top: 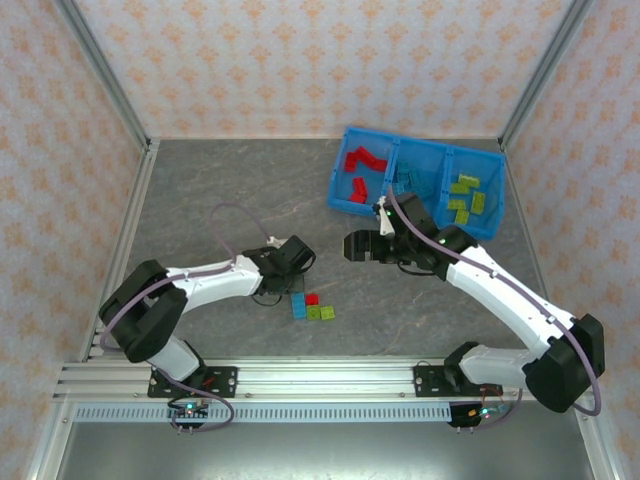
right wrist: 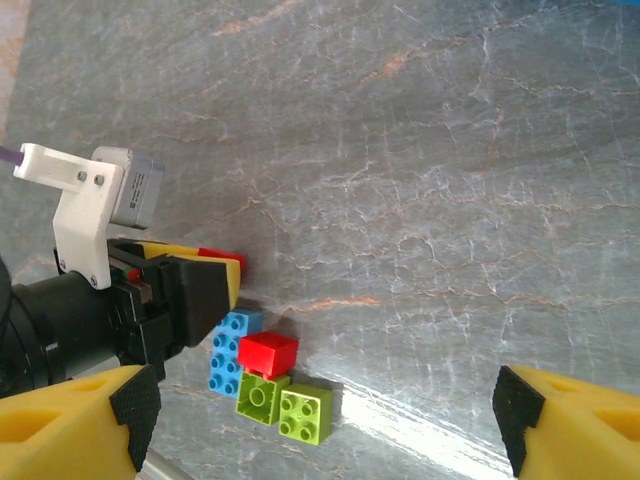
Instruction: Sort the legos into containers by color
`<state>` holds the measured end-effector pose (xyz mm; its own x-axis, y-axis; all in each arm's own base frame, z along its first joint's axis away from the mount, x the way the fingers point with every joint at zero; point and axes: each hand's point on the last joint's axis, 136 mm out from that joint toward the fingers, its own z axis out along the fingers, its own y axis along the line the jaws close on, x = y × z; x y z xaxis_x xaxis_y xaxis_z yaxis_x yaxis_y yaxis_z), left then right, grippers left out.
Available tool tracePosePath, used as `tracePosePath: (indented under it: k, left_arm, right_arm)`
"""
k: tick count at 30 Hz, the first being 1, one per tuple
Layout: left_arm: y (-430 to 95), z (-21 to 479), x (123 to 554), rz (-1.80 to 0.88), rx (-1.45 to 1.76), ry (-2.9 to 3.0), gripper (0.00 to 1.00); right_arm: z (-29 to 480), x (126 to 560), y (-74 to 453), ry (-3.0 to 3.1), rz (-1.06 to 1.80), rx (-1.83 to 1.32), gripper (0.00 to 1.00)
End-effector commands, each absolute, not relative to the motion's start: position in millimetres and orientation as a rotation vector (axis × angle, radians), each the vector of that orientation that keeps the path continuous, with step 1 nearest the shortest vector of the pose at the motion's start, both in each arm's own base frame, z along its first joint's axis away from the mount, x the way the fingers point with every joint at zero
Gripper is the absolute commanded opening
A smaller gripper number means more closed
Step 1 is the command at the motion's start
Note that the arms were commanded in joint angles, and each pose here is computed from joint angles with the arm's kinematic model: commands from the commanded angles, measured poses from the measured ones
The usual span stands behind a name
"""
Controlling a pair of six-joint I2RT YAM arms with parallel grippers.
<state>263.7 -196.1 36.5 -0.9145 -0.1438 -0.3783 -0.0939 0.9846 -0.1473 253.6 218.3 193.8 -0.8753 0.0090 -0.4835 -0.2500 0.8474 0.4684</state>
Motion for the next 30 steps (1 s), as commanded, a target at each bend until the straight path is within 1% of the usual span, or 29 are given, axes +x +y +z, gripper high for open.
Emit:
tracePosePath:
  k: [1,5,9,12,15,17,19,22,25,28,30]
  left_arm:
    - [-228.8,85.7,281.9,-0.353,-0.111,2.600,0.27]
    - [-264.4,136.6,315.8,-0.411,-0.045,2.465,0.27]
    - [-280.6,170.1,378.8,-0.247,-0.036,2.302,0.26]
    - [-302.6,174.8,426.3,-0.104,0.039,2.264,0.26]
    - [-325.9,176.6,465.9,-0.042,0.084,2.223,0.26]
    - [-332.2,177.0,488.8,-0.001,0.078,2.189,0.27]
    - [-337.3,177.3,510.2,0.018,0.065,2.168,0.30]
    - [-344.2,177.3,531.6,0.015,0.058,2.160,0.39]
    - [-348.4,185.4,538.8,0.010,0.066,2.155,0.50]
    - [-349.1,203.6,534.3,-0.028,0.065,2.137,0.55]
    - [-347.0,218.6,527.2,-0.070,0.056,2.125,0.55]
  right_arm:
    - [220.7,253.1,220.1,2.435,0.818,-0.139,0.89]
    - [238.3,257.7,214.7,2.347,0.835,-0.076,0.89]
    - [238.1,261.5,200.5,2.312,0.782,0.015,0.90]
    - [234.0,258.0,192.3,2.321,0.754,0.051,0.90]
    - [230.8,250.8,182.2,2.342,0.712,0.061,0.90]
    - [229.1,245.8,176.3,2.343,0.699,0.072,0.90]
    - [229.5,240.7,171.4,2.337,0.699,0.084,0.90]
    - [231.3,234.8,164.1,2.328,0.687,0.096,0.91]
    - [233.0,231.1,155.7,2.320,0.658,0.110,0.91]
    - [234.6,230.0,151.6,2.311,0.644,0.118,0.91]
    - [235.1,231.2,150.9,2.307,0.637,0.122,0.91]
